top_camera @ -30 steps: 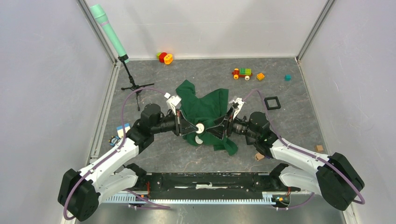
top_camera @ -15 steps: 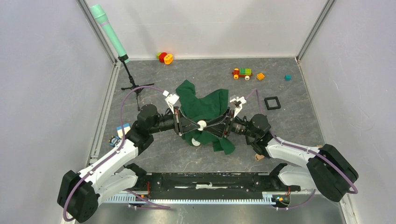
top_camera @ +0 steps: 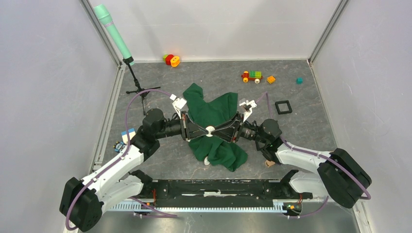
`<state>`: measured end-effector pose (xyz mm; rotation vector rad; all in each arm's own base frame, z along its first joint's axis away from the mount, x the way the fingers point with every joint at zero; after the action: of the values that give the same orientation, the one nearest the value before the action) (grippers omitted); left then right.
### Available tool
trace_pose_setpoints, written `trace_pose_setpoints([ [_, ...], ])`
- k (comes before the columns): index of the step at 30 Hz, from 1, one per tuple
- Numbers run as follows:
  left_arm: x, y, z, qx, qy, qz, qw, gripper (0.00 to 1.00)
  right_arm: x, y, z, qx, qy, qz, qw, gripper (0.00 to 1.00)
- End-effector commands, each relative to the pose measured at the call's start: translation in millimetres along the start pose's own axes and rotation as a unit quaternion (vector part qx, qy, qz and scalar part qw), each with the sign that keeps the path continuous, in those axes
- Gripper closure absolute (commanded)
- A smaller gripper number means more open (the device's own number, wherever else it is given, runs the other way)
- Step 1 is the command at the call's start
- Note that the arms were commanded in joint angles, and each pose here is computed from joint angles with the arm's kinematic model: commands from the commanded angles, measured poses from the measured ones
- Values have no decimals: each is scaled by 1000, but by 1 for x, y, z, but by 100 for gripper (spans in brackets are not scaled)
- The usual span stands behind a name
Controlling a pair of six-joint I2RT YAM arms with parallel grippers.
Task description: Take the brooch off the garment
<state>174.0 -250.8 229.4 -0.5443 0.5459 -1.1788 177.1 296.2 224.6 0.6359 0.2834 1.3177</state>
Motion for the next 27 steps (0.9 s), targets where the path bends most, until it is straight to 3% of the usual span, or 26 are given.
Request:
trace_pose_setpoints([
  [1,-1,-10,8,7,-10,-22,1000,98,7,11,12,-18,-15,24,999,65],
  [18,-1,-17,4,13,1,-46,999,98,11,6,9,-12,-4,12,1000,84],
  [27,1,-15,3,10,4,-44,999,98,12,11,8,-23,0,23,999,74],
])
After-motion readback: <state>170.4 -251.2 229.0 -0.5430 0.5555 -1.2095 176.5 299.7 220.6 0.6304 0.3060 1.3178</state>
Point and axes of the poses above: each gripper's point midway between its finger pads, its own x axis out along the fingers, its own y axis along the line the jaws close on, z = x × y, the point moved 2 cm from there along -x, back along the fingers, and after that the axes turned 2 degrees about x, right-handed, at the moved point
